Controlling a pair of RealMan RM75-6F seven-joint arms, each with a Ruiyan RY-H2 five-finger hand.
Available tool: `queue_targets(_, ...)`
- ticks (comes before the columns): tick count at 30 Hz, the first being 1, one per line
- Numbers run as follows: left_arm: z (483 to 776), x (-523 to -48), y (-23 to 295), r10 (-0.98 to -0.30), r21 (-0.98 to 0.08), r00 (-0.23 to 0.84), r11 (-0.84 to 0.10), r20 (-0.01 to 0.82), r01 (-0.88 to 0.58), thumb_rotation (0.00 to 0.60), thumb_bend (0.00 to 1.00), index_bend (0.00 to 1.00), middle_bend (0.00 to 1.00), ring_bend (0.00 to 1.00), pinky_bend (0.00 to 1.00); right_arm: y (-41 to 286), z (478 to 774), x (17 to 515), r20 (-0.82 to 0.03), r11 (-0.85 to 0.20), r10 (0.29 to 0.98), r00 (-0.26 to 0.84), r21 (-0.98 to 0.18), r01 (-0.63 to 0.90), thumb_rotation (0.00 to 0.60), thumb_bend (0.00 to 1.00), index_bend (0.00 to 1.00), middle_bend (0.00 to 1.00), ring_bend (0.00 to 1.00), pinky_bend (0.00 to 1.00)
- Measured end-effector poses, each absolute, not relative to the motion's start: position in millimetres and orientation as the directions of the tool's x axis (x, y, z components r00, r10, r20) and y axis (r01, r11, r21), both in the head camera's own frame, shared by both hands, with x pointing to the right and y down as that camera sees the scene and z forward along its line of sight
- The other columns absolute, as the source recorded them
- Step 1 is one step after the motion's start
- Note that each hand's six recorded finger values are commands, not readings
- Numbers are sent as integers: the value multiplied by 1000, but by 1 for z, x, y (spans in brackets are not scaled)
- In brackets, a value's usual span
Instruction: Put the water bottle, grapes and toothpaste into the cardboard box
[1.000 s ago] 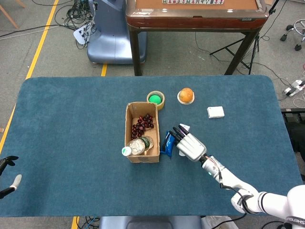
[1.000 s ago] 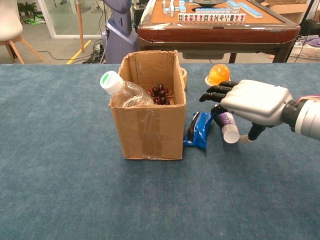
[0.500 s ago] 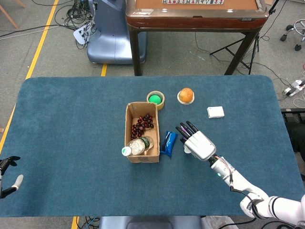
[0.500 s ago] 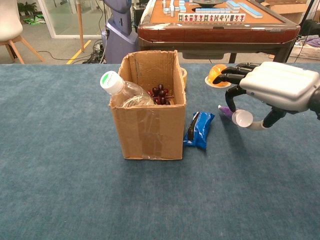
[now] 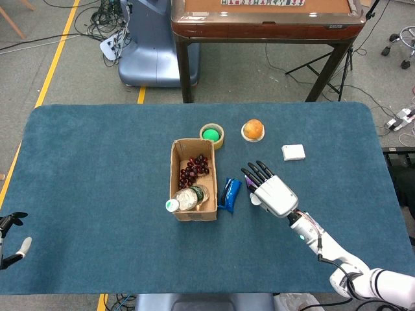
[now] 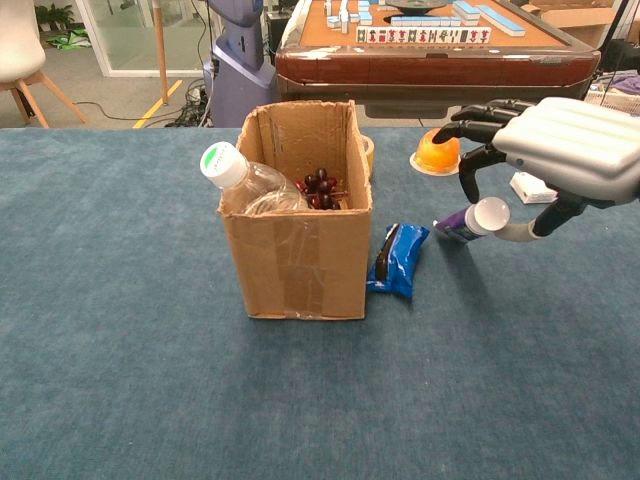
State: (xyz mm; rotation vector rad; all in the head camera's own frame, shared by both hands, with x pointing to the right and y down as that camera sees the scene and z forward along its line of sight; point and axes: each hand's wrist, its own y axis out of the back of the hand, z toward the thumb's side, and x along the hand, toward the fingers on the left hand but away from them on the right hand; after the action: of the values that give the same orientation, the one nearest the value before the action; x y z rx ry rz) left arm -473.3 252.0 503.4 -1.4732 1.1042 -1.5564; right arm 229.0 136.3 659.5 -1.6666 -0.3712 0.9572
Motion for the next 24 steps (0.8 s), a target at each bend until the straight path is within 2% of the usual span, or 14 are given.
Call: queue_targets(24, 509, -472, 253, -913, -917, -90, -395, 398, -50, 600, 279, 318, 435, 346, 550, 122, 628, 245, -314, -287, 736, 599, -947, -144, 600, 245, 608, 122, 0, 97)
